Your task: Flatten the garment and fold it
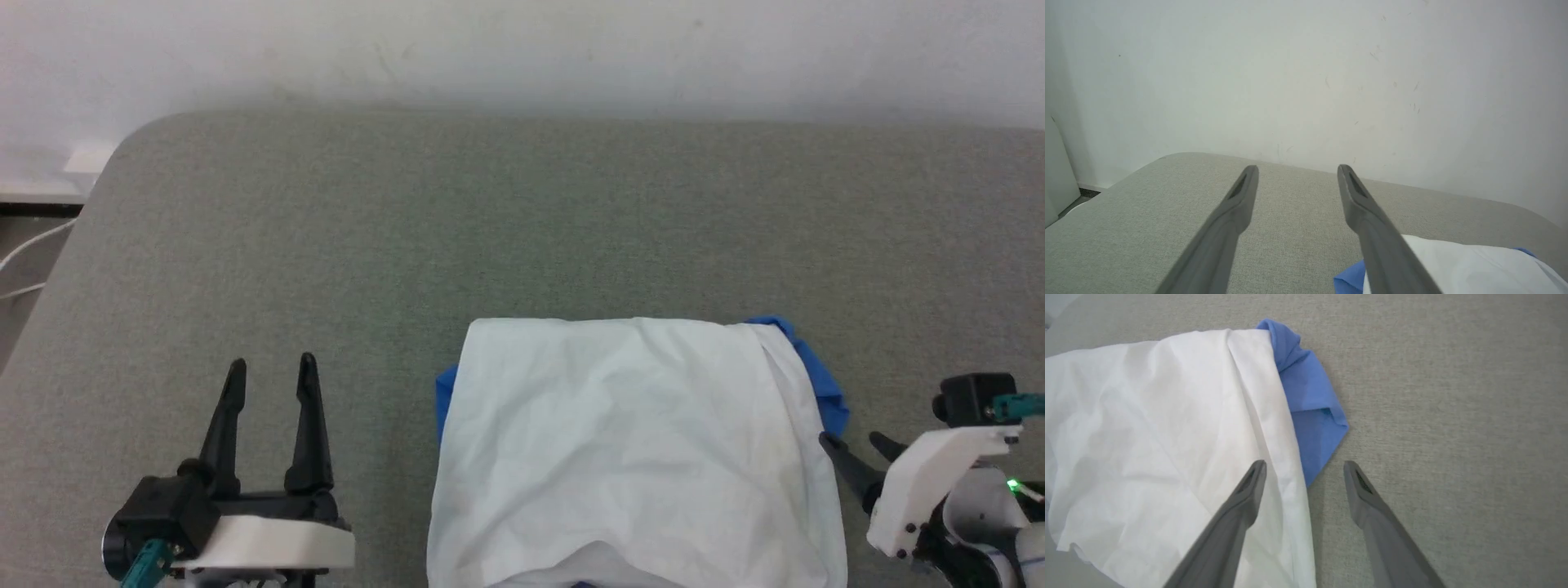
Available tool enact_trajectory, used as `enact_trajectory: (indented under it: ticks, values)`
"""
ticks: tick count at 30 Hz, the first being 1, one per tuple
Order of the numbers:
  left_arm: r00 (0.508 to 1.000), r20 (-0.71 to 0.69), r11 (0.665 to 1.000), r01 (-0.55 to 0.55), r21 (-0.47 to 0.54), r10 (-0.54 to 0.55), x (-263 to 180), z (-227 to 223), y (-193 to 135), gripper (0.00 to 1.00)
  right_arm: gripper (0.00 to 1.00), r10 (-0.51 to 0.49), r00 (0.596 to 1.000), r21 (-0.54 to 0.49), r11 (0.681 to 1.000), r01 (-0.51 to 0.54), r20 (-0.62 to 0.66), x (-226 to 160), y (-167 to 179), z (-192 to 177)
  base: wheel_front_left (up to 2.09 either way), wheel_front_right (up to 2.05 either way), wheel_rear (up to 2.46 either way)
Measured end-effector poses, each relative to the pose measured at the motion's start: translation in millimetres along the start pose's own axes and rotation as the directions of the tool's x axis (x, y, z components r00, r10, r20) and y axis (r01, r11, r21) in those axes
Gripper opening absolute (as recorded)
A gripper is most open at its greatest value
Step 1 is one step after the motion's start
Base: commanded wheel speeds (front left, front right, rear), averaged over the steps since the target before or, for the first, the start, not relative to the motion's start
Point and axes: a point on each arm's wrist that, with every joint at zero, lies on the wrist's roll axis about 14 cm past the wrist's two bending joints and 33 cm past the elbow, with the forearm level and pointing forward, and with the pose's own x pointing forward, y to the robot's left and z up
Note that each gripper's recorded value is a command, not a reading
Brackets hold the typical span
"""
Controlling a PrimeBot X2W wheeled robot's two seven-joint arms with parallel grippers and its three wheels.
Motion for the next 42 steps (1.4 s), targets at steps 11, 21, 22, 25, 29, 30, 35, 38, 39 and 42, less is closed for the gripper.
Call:
enact_trajectory:
  ticks: [11,21,22,25,29,30,35,38,39,42]
  values:
    - [0.999,-0.049,1.000,-0.010,0.024,0.011,1.2,-16.7,6.3,1.00,1.00,0.034,0.955,0.000,0.999,-0.036,-0.294,54.4,10.9,-42.0,0.00,0.00,0.00]
    - [0.998,-0.057,0.999,-0.015,0.040,0.017,-2.7,-18.1,10.1,1.00,0.00,0.095,0.927,0.010,0.995,-0.098,-0.364,58.2,30.9,-47.9,0.00,0.00,0.00]
    - [0.998,-0.054,0.999,-0.012,0.041,0.015,-3.3,-17.1,9.5,1.00,0.00,0.096,0.932,0.000,0.995,-0.103,-0.348,56.8,32.3,-45.7,0.00,0.00,0.00]
    - [0.999,-0.043,0.999,0.002,0.041,0.000,-5.6,-13.0,6.1,1.00,0.00,0.109,0.951,-0.016,0.993,-0.118,-0.290,51.7,37.3,-37.3,0.00,0.00,0.00]
    - [0.999,-0.038,0.999,0.009,0.042,-0.007,-13.0,-10.4,4.2,1.00,0.00,0.075,0.982,-0.064,0.994,-0.087,-0.174,41.4,24.7,-9.1,0.00,0.00,0.00]
    - [0.999,-0.038,0.999,0.010,0.043,-0.009,-14.8,-10.0,3.8,1.00,0.00,0.059,0.987,-0.070,0.995,-0.070,-0.150,37.5,18.1,-1.8,0.00,0.00,0.00]
    - [0.998,-0.055,0.998,0.041,0.041,-0.039,-22.0,-14.6,-3.9,1.00,0.00,-0.065,0.995,-0.057,0.997,0.060,-0.082,11.1,-32.6,19.4,0.00,0.00,0.00]
    - [0.996,-0.069,0.997,0.056,0.044,-0.053,-25.1,-19.0,-8.2,1.00,0.00,-0.166,0.984,-0.031,0.986,0.164,-0.069,-10.8,-71.0,20.9,0.00,0.00,0.00]
    - [0.996,-0.072,0.997,0.060,0.046,-0.057,-25.7,-20.0,-9.1,1.00,0.00,-0.194,0.979,-0.024,0.981,0.193,-0.069,-17.6,-81.3,20.1,0.00,0.00,0.00]
    - [0.995,-0.077,0.996,0.072,0.045,-0.068,-25.7,-21.7,-12.4,1.00,0.00,-0.258,0.964,0.011,0.966,0.259,-0.067,-35.1,-104.5,18.5,0.00,0.00,0.00]
